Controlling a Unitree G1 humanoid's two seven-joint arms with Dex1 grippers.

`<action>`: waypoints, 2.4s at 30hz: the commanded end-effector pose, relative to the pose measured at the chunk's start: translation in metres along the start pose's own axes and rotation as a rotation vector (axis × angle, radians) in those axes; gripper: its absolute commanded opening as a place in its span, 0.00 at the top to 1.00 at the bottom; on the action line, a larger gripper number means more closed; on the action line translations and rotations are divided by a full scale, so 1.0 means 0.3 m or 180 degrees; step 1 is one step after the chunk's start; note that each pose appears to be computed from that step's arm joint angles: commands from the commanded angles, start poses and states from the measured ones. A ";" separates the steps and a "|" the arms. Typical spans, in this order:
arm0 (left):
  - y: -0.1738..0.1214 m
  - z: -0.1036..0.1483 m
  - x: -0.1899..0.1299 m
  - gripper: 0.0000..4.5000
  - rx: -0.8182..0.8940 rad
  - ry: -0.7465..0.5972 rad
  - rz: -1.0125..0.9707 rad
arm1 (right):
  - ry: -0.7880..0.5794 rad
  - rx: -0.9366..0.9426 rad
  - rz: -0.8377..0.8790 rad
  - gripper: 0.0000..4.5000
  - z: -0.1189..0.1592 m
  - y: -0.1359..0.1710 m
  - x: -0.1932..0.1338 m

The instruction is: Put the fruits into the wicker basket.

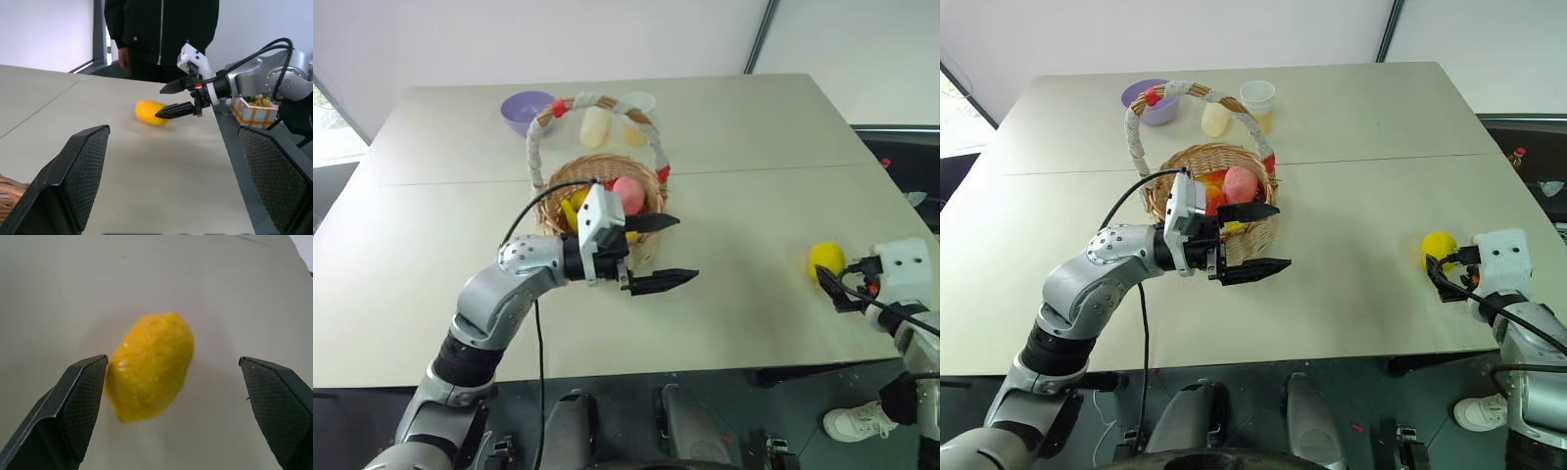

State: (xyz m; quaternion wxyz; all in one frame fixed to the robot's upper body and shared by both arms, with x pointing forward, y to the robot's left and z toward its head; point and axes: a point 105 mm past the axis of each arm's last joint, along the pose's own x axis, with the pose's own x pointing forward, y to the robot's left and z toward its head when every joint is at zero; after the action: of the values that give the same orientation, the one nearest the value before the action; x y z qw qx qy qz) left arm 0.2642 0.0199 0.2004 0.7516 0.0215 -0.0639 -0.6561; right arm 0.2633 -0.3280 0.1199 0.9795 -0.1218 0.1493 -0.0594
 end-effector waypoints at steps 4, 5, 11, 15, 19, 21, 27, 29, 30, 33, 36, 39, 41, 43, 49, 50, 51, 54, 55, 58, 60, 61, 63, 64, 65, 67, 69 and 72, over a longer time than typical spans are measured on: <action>0.003 0.017 -0.024 0.00 0.0147 0.0004 0.0049 | -0.0148 0.0537 -0.0124 0.01 0.015 -0.007 0.054; 0.005 0.016 -0.028 0.00 0.0145 0.0008 0.0073 | -0.0127 0.0574 -0.0153 0.01 0.009 -0.010 0.064; 0.003 0.007 -0.046 0.00 0.0147 0.0034 0.0163 | -0.0080 0.0570 -0.0274 0.12 -0.006 -0.031 0.094; 0.006 0.002 -0.057 0.00 0.0141 0.0048 0.0225 | -0.0055 0.0372 -0.0180 0.52 -0.006 -0.018 0.093; 0.030 0.006 -0.099 0.00 0.0113 0.0044 0.0384 | -0.0321 -0.0028 0.0138 0.65 0.079 0.034 0.075; 0.048 0.013 -0.150 0.00 0.0085 0.0059 0.0530 | -0.0601 -0.0360 0.0582 0.65 0.165 0.112 0.042; 0.087 0.012 -0.385 0.00 -0.0061 0.0289 0.1081 | -0.1623 -0.0875 0.2664 0.65 0.444 0.532 -0.152; 0.093 0.009 -0.431 0.00 -0.0053 0.0367 0.1226 | -0.1776 -0.0917 0.2830 0.65 0.498 0.607 -0.146; 0.094 0.007 -0.449 0.00 -0.0047 0.0404 0.1287 | -0.1827 -0.0952 0.2884 0.65 0.521 0.646 -0.136; 0.085 0.006 -0.470 0.00 -0.0012 0.0456 0.1375 | -0.1854 -0.0935 0.3036 0.65 0.564 0.746 -0.111; 0.070 0.008 -0.473 0.00 0.0016 0.0447 0.1449 | -0.1765 -0.0950 0.3037 0.65 0.580 0.834 -0.056; 0.057 0.014 -0.467 0.00 0.0043 0.0407 0.1502 | -0.1693 -0.0978 0.3033 0.65 0.581 0.863 -0.025; 0.051 0.017 -0.463 0.00 0.0052 0.0389 0.1526 | -0.1693 -0.0985 0.3049 0.33 0.582 0.867 -0.022; 0.050 0.019 -0.461 0.00 0.0055 0.0372 0.1545 | -0.1780 -0.1047 0.3090 0.09 0.587 0.869 -0.039; 0.064 0.018 -0.466 0.00 0.0068 0.0351 0.1610 | -0.2216 -0.0921 0.3405 0.01 0.610 0.778 -0.162; 0.066 0.018 -0.468 0.00 0.0071 0.0345 0.1621 | -0.2161 -0.0808 0.3420 0.01 0.598 0.744 -0.169; 0.068 0.018 -0.470 0.00 0.0069 0.0335 0.1633 | -0.2082 -0.0705 0.3375 0.01 0.584 0.711 -0.163; 0.072 0.014 -0.473 0.00 0.0046 0.0308 0.1656 | -0.1821 -0.0532 0.3074 0.01 0.533 0.632 -0.115; 0.072 0.011 -0.472 0.00 0.0027 0.0294 0.1657 | -0.1778 -0.0466 0.3010 0.01 0.523 0.620 -0.103; 0.075 -0.001 -0.465 0.00 -0.0032 0.0262 0.1642 | -0.1763 -0.0163 0.2755 0.01 0.523 0.613 -0.041; 0.078 -0.006 -0.459 0.00 -0.0040 0.0256 0.1628 | -0.1773 0.0017 0.2569 0.01 0.531 0.629 0.013; 0.081 -0.007 -0.455 0.00 -0.0040 0.0250 0.1625 | -0.1783 0.0072 0.2536 0.01 0.534 0.642 0.032; 0.085 -0.005 -0.450 0.00 -0.0034 0.0240 0.1617 | -0.1824 0.0254 0.2521 0.01 0.549 0.675 0.063; 0.087 -0.003 -0.450 0.00 -0.0032 0.0236 0.1618 | -0.1832 0.0339 0.2522 0.01 0.557 0.688 0.076; 0.088 -0.001 -0.448 0.00 -0.0031 0.0233 0.1620 | -0.1844 0.0402 0.2505 0.01 0.564 0.698 0.093; 0.087 0.002 -0.447 0.00 -0.0019 0.0232 0.1623 | -0.1856 0.0431 0.2466 0.13 0.570 0.707 0.116; 0.087 0.005 -0.449 0.00 -0.0006 0.0230 0.1645 | -0.1874 0.0441 0.2467 0.31 0.572 0.708 0.121; 0.082 0.005 -0.455 0.00 -0.0008 0.0233 0.1673 | -0.1901 0.0441 0.2544 0.65 0.571 0.714 0.113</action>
State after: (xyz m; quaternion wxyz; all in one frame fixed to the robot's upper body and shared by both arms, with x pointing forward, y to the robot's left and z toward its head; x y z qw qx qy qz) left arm 0.2740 0.1570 0.1850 0.8978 0.0132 -0.0175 -0.4399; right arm 0.3687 -0.0895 0.1988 0.9366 0.0029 -0.0743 0.3423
